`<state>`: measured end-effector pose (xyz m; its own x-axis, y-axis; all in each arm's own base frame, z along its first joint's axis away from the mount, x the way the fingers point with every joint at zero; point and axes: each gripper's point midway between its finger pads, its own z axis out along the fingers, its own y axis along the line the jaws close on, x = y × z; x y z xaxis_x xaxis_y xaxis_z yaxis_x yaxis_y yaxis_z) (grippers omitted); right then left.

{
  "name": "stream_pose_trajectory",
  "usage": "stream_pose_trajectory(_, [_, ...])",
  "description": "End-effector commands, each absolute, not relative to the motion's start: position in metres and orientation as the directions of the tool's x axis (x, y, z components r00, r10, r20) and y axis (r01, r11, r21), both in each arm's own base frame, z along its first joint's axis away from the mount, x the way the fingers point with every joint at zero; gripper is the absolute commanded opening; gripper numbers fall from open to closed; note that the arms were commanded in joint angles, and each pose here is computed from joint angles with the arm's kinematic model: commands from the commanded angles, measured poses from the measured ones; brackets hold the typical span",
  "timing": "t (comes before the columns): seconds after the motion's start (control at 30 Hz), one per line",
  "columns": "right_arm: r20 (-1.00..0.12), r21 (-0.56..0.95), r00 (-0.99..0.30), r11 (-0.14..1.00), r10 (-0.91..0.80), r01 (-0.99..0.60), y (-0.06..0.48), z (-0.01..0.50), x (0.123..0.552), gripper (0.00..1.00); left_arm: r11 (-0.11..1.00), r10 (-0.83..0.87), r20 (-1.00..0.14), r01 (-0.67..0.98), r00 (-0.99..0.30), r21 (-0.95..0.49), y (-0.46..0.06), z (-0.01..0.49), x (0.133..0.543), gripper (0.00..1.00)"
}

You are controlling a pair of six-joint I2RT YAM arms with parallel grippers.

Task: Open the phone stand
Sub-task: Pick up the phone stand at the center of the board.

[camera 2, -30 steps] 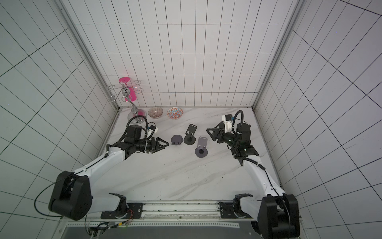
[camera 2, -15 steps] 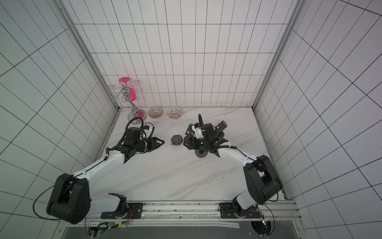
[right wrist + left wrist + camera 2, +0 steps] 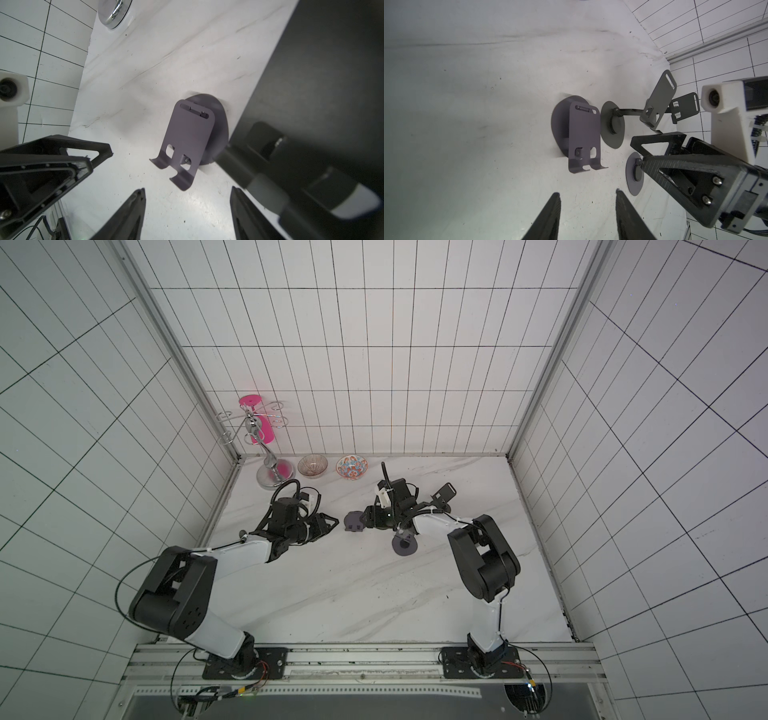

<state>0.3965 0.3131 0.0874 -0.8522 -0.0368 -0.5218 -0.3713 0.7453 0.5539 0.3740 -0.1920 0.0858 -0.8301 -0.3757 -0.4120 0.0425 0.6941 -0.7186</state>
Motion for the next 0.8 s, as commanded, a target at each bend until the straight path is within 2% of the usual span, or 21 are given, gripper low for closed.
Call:
stream_pose_trajectory(0.0, [-0.562, 0.527, -0.826, 0.748, -0.051, -0.404, 0.322, 0.094, 0.411, 0.68, 0.683, -0.403, -0.468, 0.081, -0.787, -0.725, -0.197, 0.097, 0.4, 0.46])
stream_pose_trajectory(0.33, [-0.544, 0.523, -0.837, 0.755, -0.061, -0.395, 0.329, 0.076, 0.422, 0.67, 0.68, -0.396, -0.477, 0.099, -0.784, -0.727, -0.205, 0.089, 0.426, 0.46])
stream_pose_trajectory(0.77, [-0.524, 0.518, -0.848, 0.76, -0.081, -0.393, 0.339, 0.054, 0.437, 0.64, 0.652, -0.37, -0.468, 0.134, -0.803, -0.746, -0.219, 0.078, 0.436, 0.46])
